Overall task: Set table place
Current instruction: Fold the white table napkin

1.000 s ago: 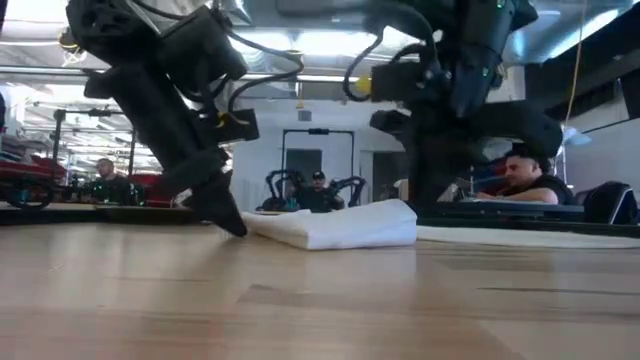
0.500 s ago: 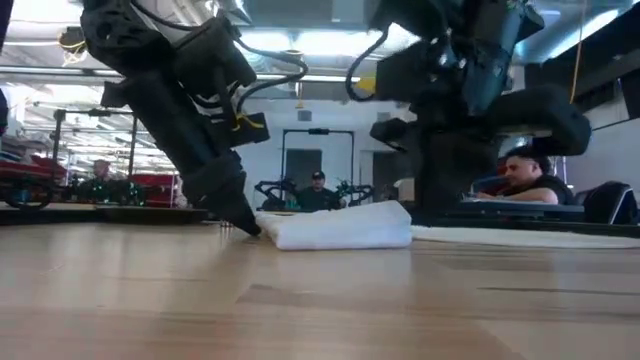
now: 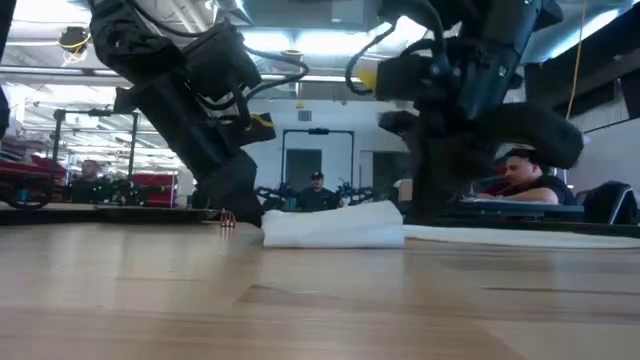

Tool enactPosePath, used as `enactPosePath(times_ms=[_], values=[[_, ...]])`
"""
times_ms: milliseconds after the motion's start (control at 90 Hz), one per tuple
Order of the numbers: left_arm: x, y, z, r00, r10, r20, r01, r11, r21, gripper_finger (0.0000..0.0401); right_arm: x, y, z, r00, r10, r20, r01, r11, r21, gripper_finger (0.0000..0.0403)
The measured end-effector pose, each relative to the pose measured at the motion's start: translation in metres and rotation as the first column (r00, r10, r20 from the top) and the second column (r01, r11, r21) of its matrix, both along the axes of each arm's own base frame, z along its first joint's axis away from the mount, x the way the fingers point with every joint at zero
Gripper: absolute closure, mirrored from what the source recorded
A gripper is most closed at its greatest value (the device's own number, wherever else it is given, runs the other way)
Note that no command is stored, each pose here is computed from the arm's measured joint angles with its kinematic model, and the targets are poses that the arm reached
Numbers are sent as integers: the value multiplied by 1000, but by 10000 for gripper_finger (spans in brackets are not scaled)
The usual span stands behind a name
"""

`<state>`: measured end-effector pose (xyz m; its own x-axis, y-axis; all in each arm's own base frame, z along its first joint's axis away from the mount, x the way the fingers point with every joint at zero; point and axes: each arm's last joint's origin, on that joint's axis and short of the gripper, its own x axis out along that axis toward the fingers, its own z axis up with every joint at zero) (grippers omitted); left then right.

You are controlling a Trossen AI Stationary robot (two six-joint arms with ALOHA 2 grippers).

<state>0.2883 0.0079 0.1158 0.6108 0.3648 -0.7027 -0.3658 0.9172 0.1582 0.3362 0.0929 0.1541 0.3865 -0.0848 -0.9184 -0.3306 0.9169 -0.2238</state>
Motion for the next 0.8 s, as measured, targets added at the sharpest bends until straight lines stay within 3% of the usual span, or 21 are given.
enactPosePath(times_ms=[500, 800], values=[[6, 8, 6, 997, 10, 78, -11, 1000, 11, 401, 9, 1, 0, 997, 42, 61, -47, 996, 80, 403], [5, 8, 6, 997, 10, 72, -10, 1000, 11, 401, 15, 1, -27, 1000, 5, 20, -6, 1000, 25, 403]])
